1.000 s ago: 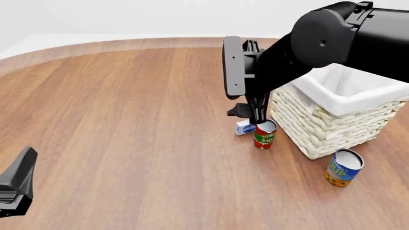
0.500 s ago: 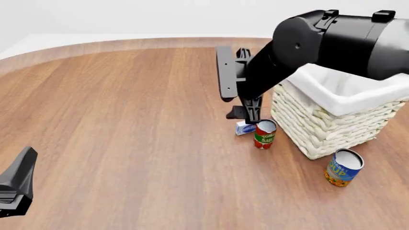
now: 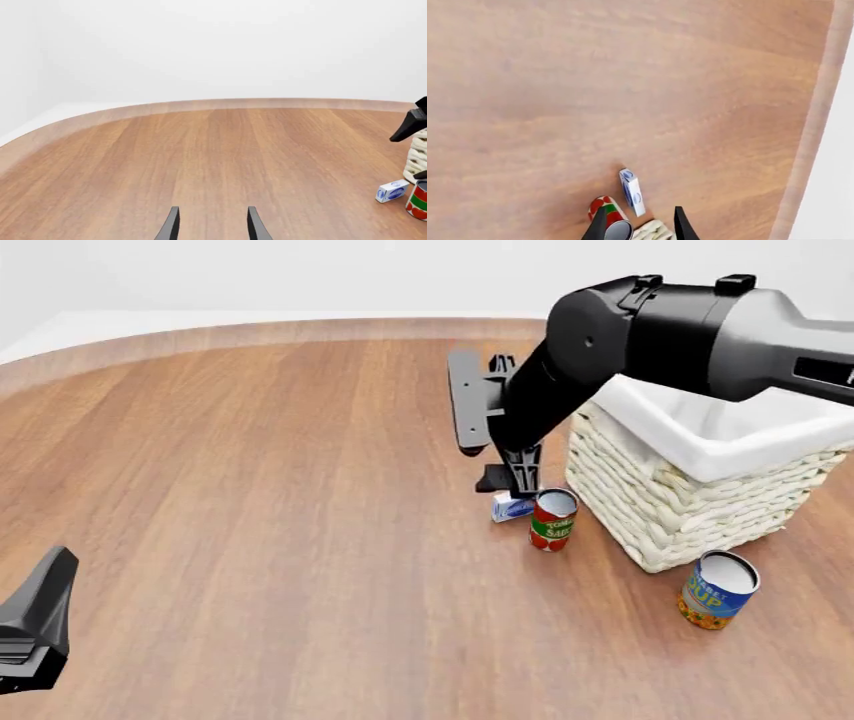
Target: Pick up the alphabet soup and the cream cheese box, and put them in the basket.
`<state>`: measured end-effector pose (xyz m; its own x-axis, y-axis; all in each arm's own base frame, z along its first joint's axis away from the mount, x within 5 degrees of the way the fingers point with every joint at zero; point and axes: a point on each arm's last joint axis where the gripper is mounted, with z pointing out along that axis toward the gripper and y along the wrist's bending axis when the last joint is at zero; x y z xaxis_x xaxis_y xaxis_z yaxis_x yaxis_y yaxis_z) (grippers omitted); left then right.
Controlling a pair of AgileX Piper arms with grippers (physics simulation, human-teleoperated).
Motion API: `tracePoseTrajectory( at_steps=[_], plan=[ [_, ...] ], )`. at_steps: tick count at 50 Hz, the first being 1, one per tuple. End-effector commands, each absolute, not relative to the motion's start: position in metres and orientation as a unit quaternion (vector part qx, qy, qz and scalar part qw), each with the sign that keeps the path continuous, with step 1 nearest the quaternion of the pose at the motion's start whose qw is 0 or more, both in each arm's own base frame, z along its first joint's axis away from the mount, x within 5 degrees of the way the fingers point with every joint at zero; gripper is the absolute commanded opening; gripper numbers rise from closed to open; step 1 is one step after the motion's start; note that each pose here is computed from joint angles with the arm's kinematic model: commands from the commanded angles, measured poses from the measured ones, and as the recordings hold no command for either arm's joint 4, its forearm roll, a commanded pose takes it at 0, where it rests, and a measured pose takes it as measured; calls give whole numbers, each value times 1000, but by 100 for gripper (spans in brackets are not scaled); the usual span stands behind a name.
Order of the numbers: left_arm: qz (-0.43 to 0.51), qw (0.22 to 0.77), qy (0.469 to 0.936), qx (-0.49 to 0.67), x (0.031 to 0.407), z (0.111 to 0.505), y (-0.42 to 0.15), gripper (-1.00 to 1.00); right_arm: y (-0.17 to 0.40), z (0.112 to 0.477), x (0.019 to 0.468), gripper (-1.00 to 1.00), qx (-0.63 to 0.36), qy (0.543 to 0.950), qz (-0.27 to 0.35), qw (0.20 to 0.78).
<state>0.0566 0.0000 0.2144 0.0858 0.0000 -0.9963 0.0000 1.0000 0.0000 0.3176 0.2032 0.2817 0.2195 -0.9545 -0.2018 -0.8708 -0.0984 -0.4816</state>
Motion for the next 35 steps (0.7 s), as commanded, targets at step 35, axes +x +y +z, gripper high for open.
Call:
tracePoseTrajectory(
  at_steps=[35],
  plan=[
    [0, 737, 676, 0, 57, 214, 0, 100, 194, 261, 333, 100, -748, 616, -86, 231]
  ],
)
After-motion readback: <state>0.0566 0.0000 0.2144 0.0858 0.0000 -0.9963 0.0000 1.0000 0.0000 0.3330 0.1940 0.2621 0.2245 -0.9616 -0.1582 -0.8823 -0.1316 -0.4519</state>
